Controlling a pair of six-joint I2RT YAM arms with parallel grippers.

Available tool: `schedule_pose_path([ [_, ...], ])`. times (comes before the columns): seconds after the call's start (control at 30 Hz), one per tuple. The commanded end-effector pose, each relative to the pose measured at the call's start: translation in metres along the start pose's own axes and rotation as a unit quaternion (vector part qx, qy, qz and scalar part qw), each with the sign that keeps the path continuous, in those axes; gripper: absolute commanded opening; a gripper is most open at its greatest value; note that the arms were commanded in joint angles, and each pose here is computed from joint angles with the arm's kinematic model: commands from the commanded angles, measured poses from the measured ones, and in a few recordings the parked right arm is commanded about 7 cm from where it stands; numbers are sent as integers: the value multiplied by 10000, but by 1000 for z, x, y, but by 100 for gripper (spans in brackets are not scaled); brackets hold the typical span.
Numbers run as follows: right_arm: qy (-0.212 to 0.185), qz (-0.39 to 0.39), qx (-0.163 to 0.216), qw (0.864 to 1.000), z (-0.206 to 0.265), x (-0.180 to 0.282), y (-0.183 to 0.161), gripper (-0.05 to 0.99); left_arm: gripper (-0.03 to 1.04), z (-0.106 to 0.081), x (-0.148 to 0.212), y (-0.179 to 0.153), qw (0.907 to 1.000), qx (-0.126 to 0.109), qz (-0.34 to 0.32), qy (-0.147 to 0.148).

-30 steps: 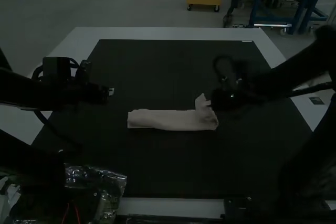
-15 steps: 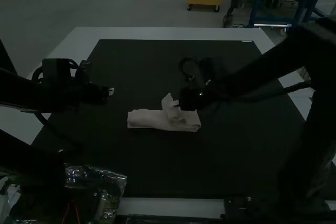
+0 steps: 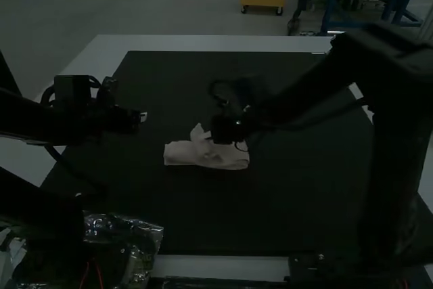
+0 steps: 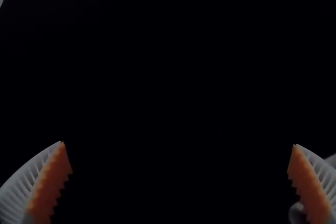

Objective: Fold the towel.

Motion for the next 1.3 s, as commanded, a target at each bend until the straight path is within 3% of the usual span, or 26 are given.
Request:
schedule_pose_path([
  [0.0,78,-156,103,9998,6,-6,19,-2,97,3,0,-3,10000,67,11,29],
  [0.3,329,-101,38,9994,15,-28,28,0,97,3,0,-4,10000,70,-3,20],
  [0.4,446,-147,-81,9989,25,-31,36,34,97,3,0,-2,10000,86,-47,17],
  [0.5,699,-239,-63,9973,40,-30,50,40,97,3,0,1,9998,162,-99,19],
  [0.6,914,-376,37,9951,54,-22,67,76,97,3,0,2,9997,182,-137,38],
  [0.67,936,-497,115,9943,60,-13,80,82,97,3,0,3,9996,241,-145,37],
  [0.77,940,-777,309,9921,70,7,99,82,97,2,0,3,9995,265,-142,23],
  [0.83,848,-916,345,9916,70,21,104,76,97,2,0,3,9995,272,-142,23],
  [0.87,831,-981,380,9910,71,28,105,54,97,2,0,2,9995,282,-134,24],
  [0.93,718,-1203,489,9889,66,39,104,-4,97,2,0,1,9995,281,-125,18],
  [1.27,633,-1117,168,9916,44,25,46,-3,97,1,0,1,9995,281,-136,-6],
])
Point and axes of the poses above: each hand's point on the last joint's axis, 136 mm out from that joint toward the fingers, its own x axis back along the fingers, its own z axis along the line the jaws close on, y = z × x, the point moved 1 cm from there along x, back along the fingers, and after that the axes turned 15 degrees about x, right-handed, at the moved point
